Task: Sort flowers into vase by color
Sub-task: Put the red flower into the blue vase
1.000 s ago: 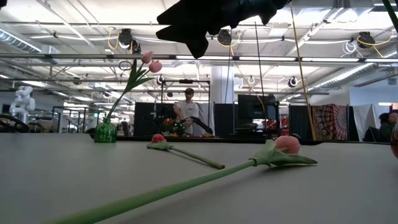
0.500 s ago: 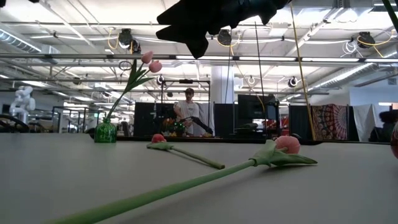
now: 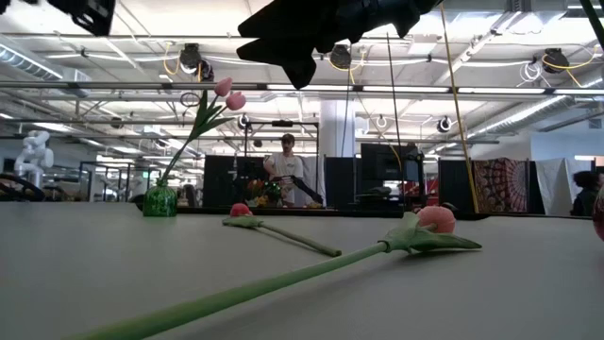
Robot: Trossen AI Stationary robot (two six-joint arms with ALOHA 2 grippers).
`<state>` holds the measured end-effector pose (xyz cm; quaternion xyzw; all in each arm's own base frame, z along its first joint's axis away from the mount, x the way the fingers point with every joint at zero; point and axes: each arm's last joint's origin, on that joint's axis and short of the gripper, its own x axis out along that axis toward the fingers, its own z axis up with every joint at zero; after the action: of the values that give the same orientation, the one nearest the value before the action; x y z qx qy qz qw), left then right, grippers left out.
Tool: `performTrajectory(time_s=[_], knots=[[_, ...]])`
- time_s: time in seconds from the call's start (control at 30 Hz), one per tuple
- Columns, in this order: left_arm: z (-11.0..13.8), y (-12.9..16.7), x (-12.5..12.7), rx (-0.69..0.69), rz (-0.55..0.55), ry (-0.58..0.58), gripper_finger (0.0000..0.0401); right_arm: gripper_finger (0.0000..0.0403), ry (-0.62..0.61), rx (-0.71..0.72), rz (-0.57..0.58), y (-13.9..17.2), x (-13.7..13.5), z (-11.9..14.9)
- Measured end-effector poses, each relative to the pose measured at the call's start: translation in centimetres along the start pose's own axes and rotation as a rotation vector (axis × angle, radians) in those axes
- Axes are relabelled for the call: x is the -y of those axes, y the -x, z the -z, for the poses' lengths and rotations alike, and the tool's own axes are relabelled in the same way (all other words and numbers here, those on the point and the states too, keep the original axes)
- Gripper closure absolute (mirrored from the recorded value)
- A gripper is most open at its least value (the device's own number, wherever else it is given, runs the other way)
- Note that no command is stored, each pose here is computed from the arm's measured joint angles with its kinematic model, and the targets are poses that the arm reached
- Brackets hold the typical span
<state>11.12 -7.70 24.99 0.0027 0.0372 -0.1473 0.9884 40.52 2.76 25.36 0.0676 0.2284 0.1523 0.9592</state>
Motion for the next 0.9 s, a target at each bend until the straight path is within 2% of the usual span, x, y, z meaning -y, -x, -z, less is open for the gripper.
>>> performTrajectory(time_s=[0.23, 0.33, 0.5, 0.73, 0.9], knots=[[0.4, 0.3, -1.3, -0.030, -0.413, -0.046, 0.0255, 0.0252, 0.000, 0.000, 0.000, 0.0, 0.0, 0.0], [0.5, 0.3, -1.9, -0.040, -0.526, -0.052, 0.0255, 0.0252, 0.000, 0.000, 0.000, 0.0, 0.0, 0.0], [0.9, 0.3, -3.3, -0.085, -0.611, -0.064, 0.0255, 0.0252, 0.000, 0.000, 0.000, 0.0, 0.0, 0.0], [1.6, 0.1, -5.1, -0.169, -0.622, -0.039, 0.0255, 0.0252, 0.000, -0.001, 0.000, 0.0, 0.0, 0.0], [1.7, 0.2, -6.4, -0.178, -0.714, -0.022, 0.0255, 0.0252, 0.000, 0.000, 0.000, 0.0, 0.0, 0.0]])
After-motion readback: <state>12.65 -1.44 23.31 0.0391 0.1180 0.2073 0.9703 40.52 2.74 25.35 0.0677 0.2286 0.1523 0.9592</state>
